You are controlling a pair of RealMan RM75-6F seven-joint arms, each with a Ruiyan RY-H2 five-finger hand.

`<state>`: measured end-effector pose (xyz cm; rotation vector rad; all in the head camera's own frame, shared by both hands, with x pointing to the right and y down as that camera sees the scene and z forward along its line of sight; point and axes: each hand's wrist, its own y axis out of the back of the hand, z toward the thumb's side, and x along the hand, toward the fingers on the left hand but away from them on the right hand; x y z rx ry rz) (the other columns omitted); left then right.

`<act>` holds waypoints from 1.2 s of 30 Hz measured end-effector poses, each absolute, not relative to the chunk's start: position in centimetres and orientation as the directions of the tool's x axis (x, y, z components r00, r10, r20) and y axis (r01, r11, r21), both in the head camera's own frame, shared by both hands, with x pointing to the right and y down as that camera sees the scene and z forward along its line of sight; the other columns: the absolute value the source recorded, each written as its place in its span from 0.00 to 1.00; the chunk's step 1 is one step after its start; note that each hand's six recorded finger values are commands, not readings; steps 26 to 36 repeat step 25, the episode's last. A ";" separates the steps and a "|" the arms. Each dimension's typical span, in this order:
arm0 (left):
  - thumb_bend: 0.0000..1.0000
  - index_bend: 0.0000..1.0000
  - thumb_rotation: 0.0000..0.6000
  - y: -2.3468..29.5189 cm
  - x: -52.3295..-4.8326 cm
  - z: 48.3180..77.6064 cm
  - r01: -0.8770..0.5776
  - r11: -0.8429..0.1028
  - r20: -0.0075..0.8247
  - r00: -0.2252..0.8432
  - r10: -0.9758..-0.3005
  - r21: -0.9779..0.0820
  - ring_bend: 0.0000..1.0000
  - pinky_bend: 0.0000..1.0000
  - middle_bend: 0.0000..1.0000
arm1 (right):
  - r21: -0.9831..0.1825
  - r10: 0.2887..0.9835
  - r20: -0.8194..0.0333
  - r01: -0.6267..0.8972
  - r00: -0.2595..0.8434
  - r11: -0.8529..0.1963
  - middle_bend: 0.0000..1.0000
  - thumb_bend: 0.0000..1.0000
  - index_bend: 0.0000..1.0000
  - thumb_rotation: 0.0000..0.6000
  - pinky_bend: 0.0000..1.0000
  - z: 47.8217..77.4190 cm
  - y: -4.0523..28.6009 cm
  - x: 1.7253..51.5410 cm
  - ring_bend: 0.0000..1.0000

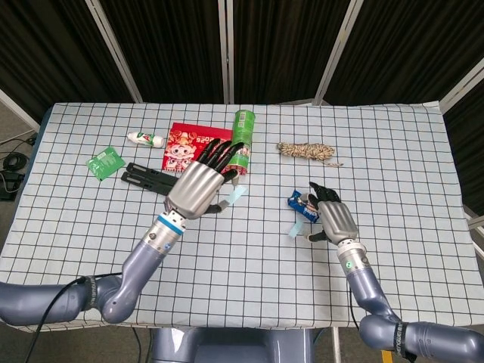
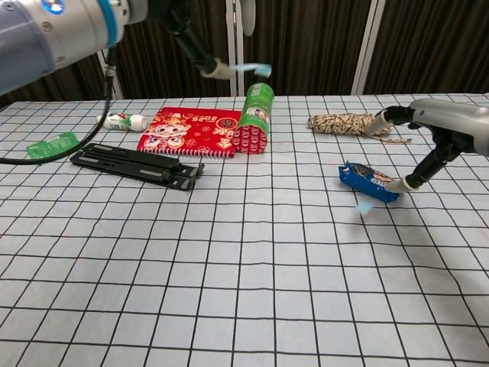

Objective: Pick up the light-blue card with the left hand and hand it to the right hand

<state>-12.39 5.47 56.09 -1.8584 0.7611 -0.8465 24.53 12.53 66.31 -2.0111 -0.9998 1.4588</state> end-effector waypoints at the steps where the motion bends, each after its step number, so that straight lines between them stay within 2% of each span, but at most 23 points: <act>1: 0.00 0.00 1.00 5.5 -13.3 56.2 -0.133 -0.385 0.249 0.564 -0.787 -0.913 0.00 0.00 0.00 | -0.736 0.782 -0.597 0.266 0.178 -0.622 0.00 0.00 0.00 1.00 0.00 66.1 12.5 24.7 0.00; 5: 0.00 0.00 1.00 6.1 -17.9 56.6 -0.088 -0.392 0.293 0.523 -0.801 -0.916 0.00 0.00 0.00 | -0.785 0.810 -0.554 0.205 0.192 -0.585 0.00 0.00 0.00 1.00 0.00 65.3 12.5 25.6 0.00; 9: 0.00 0.00 1.00 7.0 -22.0 56.5 -0.078 -0.369 0.288 0.485 -0.826 -0.926 0.00 0.00 0.00 | -0.834 0.838 -0.506 0.133 0.205 -0.536 0.00 0.00 0.00 1.00 0.00 64.0 12.7 27.2 0.00; 12: 0.00 0.00 1.00 8.0 -26.7 56.1 -0.067 -0.346 0.288 0.423 -0.859 -0.936 0.00 0.00 0.00 | -0.878 0.867 -0.450 0.074 0.216 -0.474 0.00 0.00 0.00 1.00 0.00 62.5 12.8 29.2 0.00; 19: 0.00 0.00 1.00 13.0 -37.0 54.8 -0.026 -0.309 0.292 0.260 -0.920 -0.951 0.00 0.00 0.00 | -0.956 0.926 -0.294 -0.059 0.235 -0.289 0.00 0.00 0.00 1.00 0.00 58.7 13.8 35.9 0.00; 23: 0.00 0.00 1.00 16.0 -40.9 54.1 -0.022 -0.304 0.294 0.198 -0.935 -0.952 0.00 0.00 0.00 | -0.965 0.939 -0.258 -0.098 0.227 -0.242 0.00 0.00 0.00 1.00 0.00 57.1 15.5 39.4 0.00; 25: 0.00 0.00 1.00 17.0 -42.2 53.9 -0.025 -0.307 0.298 0.183 -0.937 -0.951 0.00 0.00 0.00 | -0.967 0.943 -0.251 -0.108 0.219 -0.232 0.00 0.00 0.00 1.00 0.00 56.4 16.5 40.7 0.00; 36: 0.00 0.00 1.00 17.0 -42.2 53.9 -0.025 -0.307 0.298 0.183 -0.937 -0.951 0.00 0.00 0.00 | -0.967 0.943 -0.251 -0.108 0.219 -0.232 0.00 0.00 0.00 1.00 0.00 56.4 16.5 40.7 0.00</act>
